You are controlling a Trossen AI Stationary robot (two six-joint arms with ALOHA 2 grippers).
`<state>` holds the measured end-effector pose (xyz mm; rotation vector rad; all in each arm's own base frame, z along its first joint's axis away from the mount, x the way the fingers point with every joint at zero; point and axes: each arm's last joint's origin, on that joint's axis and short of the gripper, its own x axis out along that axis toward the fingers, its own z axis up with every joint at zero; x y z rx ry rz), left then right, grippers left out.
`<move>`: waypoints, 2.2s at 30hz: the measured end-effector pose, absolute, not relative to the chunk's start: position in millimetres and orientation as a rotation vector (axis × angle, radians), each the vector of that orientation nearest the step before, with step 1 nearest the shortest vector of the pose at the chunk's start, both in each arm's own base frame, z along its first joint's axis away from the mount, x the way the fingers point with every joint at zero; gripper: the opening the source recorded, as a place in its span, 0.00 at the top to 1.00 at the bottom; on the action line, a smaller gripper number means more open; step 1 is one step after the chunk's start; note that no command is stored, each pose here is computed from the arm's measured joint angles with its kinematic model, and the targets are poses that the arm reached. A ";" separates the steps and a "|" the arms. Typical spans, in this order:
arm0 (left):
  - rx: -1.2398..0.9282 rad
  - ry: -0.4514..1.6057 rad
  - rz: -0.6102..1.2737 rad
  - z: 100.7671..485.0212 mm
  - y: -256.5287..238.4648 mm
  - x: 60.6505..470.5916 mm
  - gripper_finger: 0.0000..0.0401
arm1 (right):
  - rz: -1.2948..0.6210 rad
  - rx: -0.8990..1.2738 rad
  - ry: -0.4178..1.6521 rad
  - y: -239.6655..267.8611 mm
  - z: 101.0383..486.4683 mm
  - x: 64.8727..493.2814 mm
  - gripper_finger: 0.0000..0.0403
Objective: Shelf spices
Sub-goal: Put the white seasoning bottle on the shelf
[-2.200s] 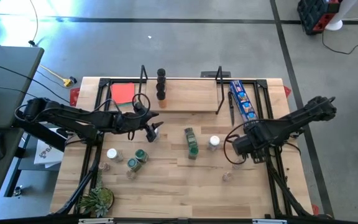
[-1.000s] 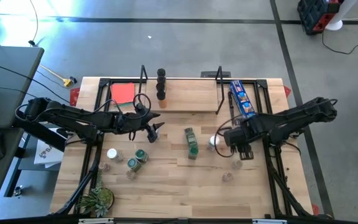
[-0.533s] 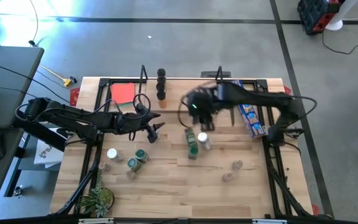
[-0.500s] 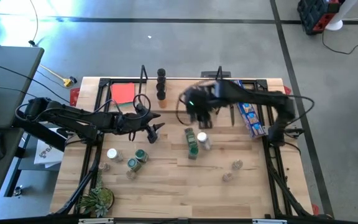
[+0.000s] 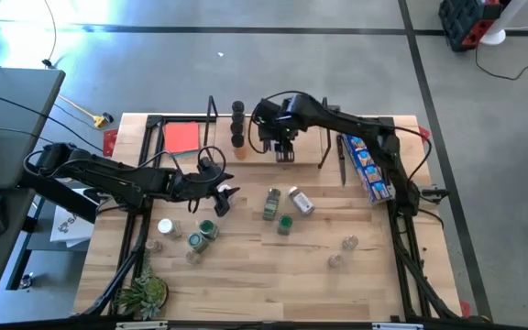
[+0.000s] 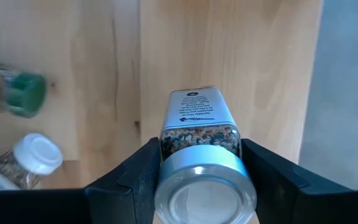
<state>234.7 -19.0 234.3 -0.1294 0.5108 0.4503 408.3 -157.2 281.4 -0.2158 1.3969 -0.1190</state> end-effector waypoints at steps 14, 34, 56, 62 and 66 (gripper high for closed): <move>-0.130 0.508 0.452 234.5 -18.9 234.8 0.48 | -0.126 -0.201 1.330 -176.2 261.9 422.7 0.46; -0.131 0.508 0.451 234.5 -18.8 234.8 0.48 | -0.120 -0.245 1.156 -171.8 317.5 403.4 0.38; -0.071 0.513 0.485 232.3 -38.0 228.4 0.48 | -0.286 0.015 0.641 -124.4 242.1 283.8 0.39; -0.077 0.492 0.498 233.8 -36.9 229.6 0.48 | -0.337 0.078 0.542 -125.6 201.5 292.5 0.39; -0.082 0.487 0.510 234.3 -34.2 230.2 0.48 | -0.384 0.068 0.562 -132.9 186.1 305.7 0.39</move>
